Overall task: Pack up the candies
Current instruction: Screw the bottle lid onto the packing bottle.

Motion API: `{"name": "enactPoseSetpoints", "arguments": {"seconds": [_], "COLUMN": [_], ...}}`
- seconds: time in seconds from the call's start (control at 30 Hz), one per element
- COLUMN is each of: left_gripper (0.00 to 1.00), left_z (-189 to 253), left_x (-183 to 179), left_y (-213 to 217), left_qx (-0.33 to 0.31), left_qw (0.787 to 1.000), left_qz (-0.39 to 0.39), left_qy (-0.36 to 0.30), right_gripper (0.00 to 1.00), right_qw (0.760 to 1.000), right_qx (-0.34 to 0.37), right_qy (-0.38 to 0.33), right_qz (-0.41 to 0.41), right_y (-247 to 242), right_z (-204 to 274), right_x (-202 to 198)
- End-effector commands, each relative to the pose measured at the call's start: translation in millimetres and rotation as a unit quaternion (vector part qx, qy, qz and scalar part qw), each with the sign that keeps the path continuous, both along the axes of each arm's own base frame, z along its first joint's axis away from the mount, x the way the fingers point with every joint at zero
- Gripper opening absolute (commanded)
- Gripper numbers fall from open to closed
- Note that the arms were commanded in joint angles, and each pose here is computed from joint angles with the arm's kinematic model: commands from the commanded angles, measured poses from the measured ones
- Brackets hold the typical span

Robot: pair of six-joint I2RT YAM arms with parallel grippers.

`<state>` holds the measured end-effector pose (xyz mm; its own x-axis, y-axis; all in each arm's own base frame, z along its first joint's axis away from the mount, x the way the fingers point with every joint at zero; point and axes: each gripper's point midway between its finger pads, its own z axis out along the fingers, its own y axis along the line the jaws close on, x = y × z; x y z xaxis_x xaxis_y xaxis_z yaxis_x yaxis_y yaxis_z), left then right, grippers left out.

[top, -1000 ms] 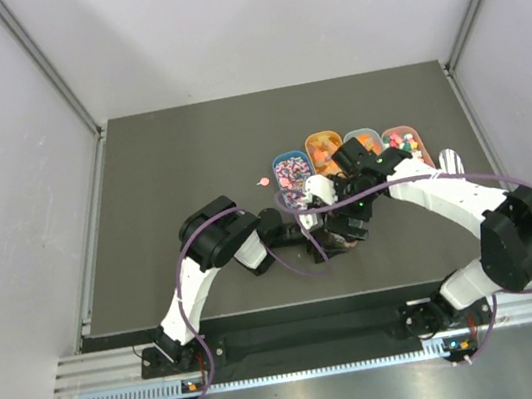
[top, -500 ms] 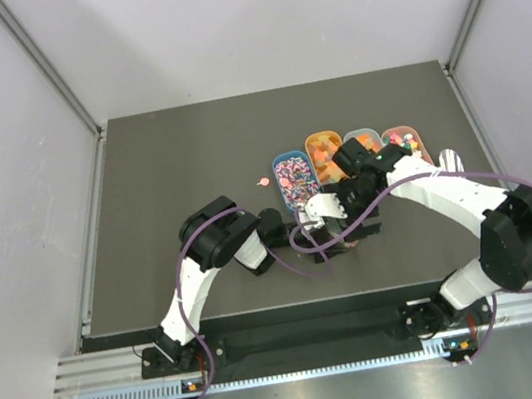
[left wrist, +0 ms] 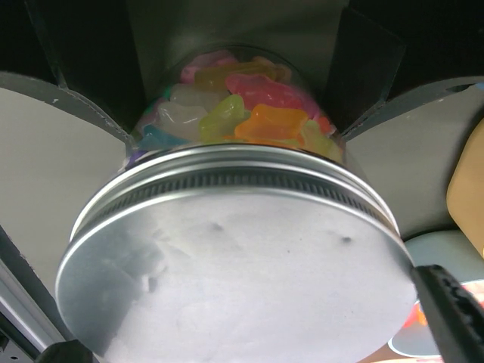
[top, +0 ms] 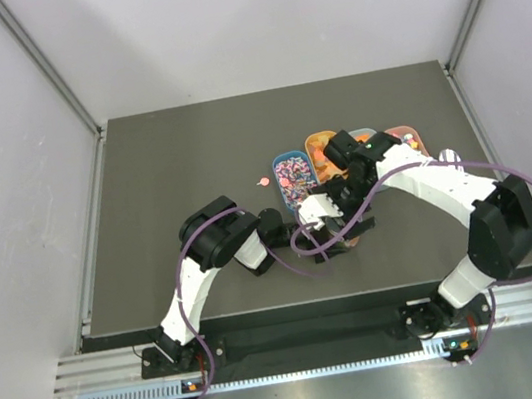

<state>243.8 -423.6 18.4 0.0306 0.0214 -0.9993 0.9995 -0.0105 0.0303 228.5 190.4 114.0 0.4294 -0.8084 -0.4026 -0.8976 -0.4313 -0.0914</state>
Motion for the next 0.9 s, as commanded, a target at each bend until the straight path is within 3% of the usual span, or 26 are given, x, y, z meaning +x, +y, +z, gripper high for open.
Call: {"name": "enactPoseSetpoints", "arguments": {"seconds": [0.0,0.6,0.73,0.87], "left_gripper": [0.00,0.00,0.00,0.00], "left_z": [-56,-55,-55,-56], "left_x": [16,15,16,15], "left_y": [18,18,18,18], "left_qx": [0.077,0.077,0.078,0.079], "left_qw": [0.995,0.995,0.995,0.995], "left_qz": [0.062,0.063,0.065,0.064], "left_qy": [0.019,0.017,0.015,0.013], "right_gripper": [1.00,1.00,0.85,0.83], "right_qw": [0.999,1.000,0.999,0.999], "right_qx": [0.017,0.001,-0.010,-0.005], "right_qy": [0.013,0.021,0.038,0.032], "right_qz": [0.030,0.011,0.004,-0.001], "right_y": [10,9,5,3], "right_z": [6,-8,-10,-7], "right_x": [-7,-1,-4,-4]}}
